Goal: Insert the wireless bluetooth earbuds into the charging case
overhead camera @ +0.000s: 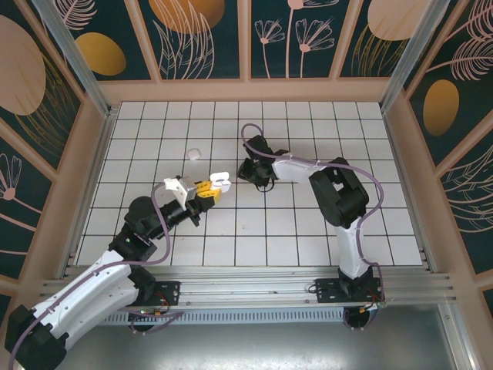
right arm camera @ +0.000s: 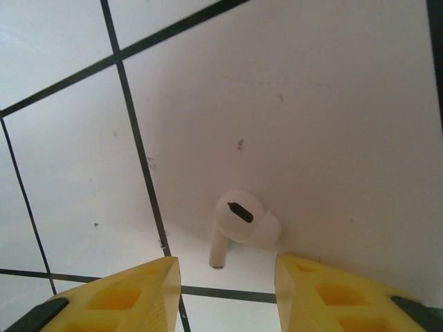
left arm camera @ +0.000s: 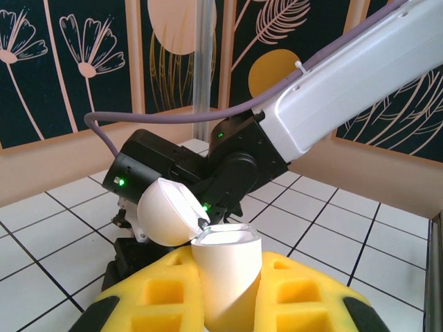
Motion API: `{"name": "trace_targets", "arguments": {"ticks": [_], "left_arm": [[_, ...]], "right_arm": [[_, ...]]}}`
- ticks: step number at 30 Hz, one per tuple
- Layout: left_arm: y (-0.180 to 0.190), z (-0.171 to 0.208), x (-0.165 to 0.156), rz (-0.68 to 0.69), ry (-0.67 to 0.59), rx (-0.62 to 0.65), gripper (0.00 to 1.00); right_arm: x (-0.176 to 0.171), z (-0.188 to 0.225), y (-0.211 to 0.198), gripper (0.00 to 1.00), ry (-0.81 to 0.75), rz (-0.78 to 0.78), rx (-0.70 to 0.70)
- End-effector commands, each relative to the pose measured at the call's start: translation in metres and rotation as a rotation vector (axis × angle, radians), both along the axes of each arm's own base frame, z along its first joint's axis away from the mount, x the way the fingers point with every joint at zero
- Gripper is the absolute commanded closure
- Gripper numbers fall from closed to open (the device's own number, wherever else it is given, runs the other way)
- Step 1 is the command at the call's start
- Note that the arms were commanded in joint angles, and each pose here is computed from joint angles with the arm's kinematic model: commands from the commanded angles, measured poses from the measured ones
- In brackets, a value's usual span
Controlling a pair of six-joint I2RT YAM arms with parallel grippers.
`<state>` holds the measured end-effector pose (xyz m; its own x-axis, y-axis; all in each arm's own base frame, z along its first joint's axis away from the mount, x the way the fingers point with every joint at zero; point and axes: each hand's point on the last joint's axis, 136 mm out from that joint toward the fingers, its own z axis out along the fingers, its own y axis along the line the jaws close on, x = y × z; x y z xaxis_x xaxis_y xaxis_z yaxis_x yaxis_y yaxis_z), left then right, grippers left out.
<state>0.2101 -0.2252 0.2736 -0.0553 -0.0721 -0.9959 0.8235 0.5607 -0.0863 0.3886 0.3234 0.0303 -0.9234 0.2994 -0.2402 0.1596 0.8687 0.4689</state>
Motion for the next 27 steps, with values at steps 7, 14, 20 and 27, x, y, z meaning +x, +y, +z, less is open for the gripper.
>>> {"name": "trace_targets", "arguments": {"ticks": [7, 14, 20, 27], "left_arm": [[0.002, -0.003, -0.004, 0.002, -0.018, 0.008, 1.00], [0.004, -0.005, -0.004, 0.008, -0.015, 0.005, 1.00], [0.004, -0.007, -0.005, 0.007, -0.010, 0.006, 1.00], [0.004, -0.011, -0.004, 0.007, -0.003, 0.004, 1.00]], "right_arm": [[0.010, -0.010, -0.004, 0.59, 0.000, 0.009, -0.082], [0.017, -0.012, -0.007, 0.61, -0.012, 0.023, -0.132], [0.022, -0.016, -0.007, 0.62, -0.010, 0.044, -0.173], [0.021, -0.022, -0.008, 0.65, 0.008, 0.079, -0.213]]}}
